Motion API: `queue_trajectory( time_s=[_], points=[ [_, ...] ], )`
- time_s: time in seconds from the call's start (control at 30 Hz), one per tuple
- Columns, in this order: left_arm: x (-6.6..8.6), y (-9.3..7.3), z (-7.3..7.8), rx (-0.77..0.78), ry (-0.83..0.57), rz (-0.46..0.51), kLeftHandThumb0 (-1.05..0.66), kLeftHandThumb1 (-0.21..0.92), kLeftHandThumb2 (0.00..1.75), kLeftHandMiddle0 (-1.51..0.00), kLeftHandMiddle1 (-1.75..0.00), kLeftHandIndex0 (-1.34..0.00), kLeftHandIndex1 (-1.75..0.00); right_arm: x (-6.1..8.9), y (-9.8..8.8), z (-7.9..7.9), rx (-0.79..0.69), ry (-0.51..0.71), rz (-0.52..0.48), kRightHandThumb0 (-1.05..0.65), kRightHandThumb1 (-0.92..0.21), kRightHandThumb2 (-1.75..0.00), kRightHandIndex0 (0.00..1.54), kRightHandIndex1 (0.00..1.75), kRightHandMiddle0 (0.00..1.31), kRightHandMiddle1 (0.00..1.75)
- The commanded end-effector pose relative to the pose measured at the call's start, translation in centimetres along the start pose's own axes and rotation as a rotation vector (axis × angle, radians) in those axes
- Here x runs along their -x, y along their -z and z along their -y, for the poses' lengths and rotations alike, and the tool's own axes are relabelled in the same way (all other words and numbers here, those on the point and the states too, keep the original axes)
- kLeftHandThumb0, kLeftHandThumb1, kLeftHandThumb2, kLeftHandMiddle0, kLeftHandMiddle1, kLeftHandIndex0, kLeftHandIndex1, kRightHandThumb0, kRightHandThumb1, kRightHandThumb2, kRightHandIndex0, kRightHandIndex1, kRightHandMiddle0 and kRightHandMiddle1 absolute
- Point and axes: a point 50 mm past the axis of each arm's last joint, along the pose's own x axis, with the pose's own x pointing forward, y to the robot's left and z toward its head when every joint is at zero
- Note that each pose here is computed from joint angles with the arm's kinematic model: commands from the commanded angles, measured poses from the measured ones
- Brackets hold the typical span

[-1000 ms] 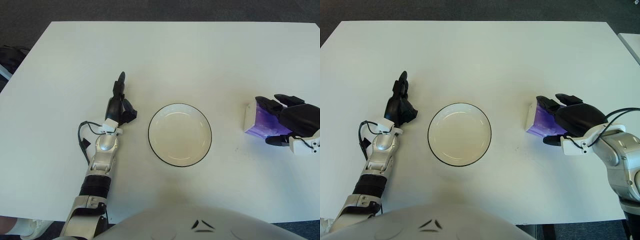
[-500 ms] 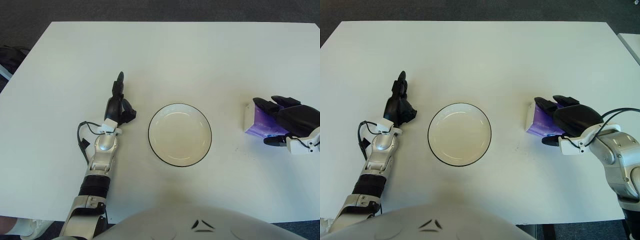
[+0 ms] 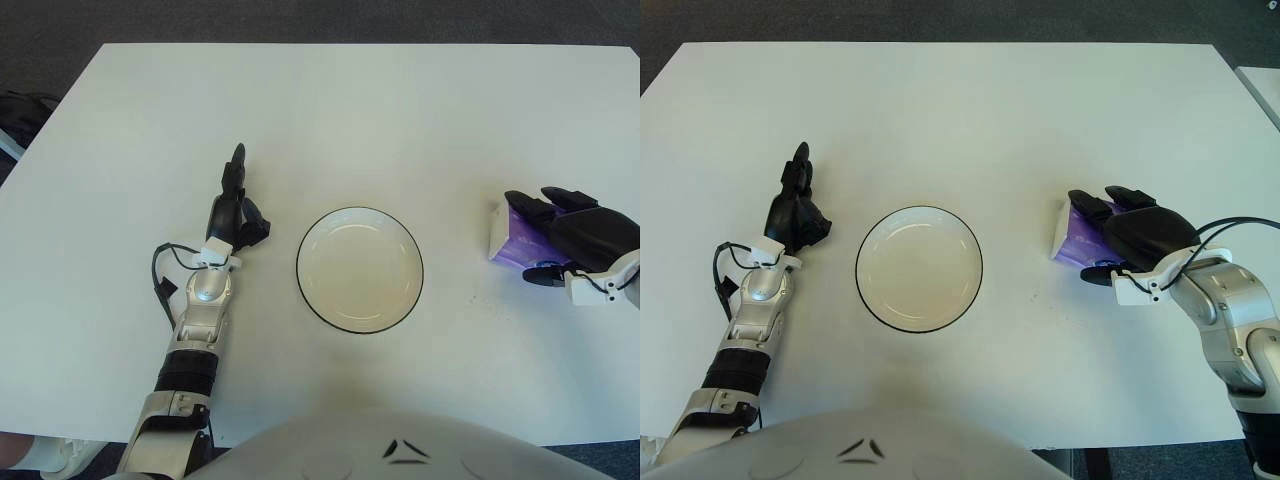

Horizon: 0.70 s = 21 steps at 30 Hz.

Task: Put the tissue paper into the plate.

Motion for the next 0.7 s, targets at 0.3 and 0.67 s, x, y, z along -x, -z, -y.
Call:
queue_trajectory(
  time_s=[0.3,0.67],
  points=[
    [3.0,3.4,-0.1,0.007,0.018,-0.159,-1.01,0.92,1.26,-0.04,0.00,0.00,-0.06,1.1,0.4,-1.7,-0.057,0.021,-0.079,-1.05,-0.92,-0.68,0.00,0.00,0.00,0.00],
    [3.0,3.2,-0.1,0.034,0.027,-0.186,-0.99,0.92,1.26,-0.03,-0.01,-0.01,-0.02,3.0,-0.5,-1.6,-0.155,0.083,-0.162,-1.05,-0.92,-0.58,0.00,0.00,0.00,0.00]
  ],
)
